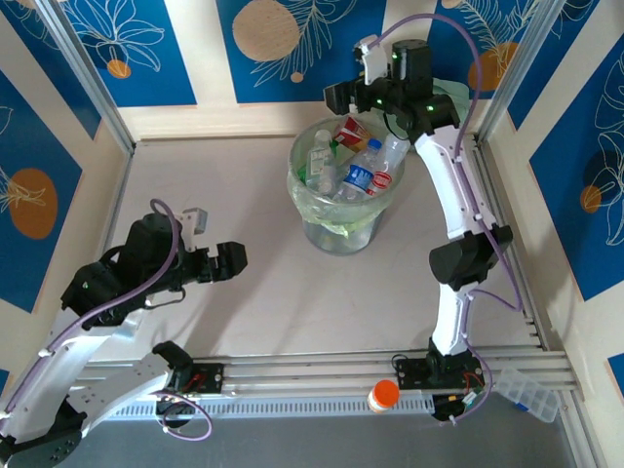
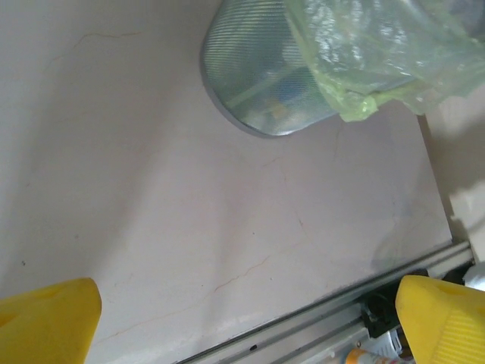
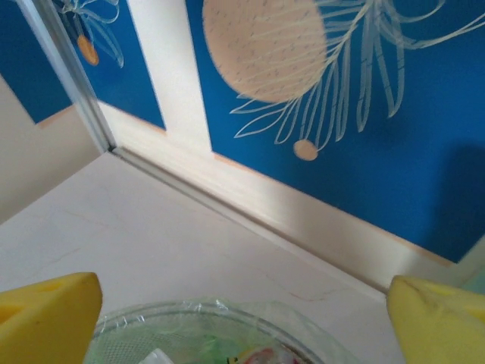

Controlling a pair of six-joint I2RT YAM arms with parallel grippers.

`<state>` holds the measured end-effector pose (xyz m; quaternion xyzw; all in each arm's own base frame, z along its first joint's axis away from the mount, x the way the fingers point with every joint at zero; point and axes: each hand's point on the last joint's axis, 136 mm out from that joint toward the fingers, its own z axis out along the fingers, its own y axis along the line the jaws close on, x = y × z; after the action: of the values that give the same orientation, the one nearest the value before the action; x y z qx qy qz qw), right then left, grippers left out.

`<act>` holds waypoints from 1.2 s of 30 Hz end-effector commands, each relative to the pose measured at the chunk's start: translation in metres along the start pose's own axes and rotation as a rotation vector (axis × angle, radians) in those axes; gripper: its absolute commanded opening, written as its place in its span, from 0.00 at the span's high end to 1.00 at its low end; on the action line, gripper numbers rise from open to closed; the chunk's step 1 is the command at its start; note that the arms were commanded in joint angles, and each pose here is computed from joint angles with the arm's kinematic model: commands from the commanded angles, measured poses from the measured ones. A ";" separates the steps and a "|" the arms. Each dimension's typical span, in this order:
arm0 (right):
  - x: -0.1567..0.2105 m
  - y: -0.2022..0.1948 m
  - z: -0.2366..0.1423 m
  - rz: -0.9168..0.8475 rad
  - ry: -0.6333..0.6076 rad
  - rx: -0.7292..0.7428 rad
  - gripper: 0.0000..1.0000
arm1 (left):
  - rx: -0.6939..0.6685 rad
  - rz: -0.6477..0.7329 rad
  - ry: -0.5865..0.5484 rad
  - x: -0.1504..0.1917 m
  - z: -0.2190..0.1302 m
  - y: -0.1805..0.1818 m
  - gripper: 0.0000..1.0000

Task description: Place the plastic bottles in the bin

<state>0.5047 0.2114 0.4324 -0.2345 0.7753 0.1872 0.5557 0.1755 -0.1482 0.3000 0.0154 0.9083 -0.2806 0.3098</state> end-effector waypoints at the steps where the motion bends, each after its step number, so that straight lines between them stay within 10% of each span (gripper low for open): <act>1: -0.030 0.008 -0.048 -0.030 -0.067 0.082 0.01 | 0.054 0.102 -0.019 -0.016 -0.006 -0.018 0.01; 11: -0.001 0.028 -0.142 0.130 -0.236 0.199 0.01 | -0.349 0.215 -0.356 -0.073 -0.033 0.045 0.01; 18: 0.093 -0.060 -0.219 0.326 -0.285 0.585 0.01 | -0.437 0.504 -0.577 -0.082 -0.005 0.065 0.01; 25: 0.243 -0.049 -0.181 0.239 0.002 0.428 0.01 | -0.538 0.650 -0.687 -0.047 0.044 0.113 0.01; 29: 0.313 -0.032 -0.159 0.228 0.098 0.340 0.01 | -0.634 0.668 -0.533 -0.013 0.079 0.158 0.01; 36: 0.369 -0.047 -0.138 0.315 0.125 0.388 0.01 | -0.731 0.492 -0.532 0.007 0.084 0.218 0.01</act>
<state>0.3018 0.0365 0.1023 -0.0119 0.8907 0.0889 0.4457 0.2561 -0.0247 0.1270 0.1057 0.8205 0.1468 0.5423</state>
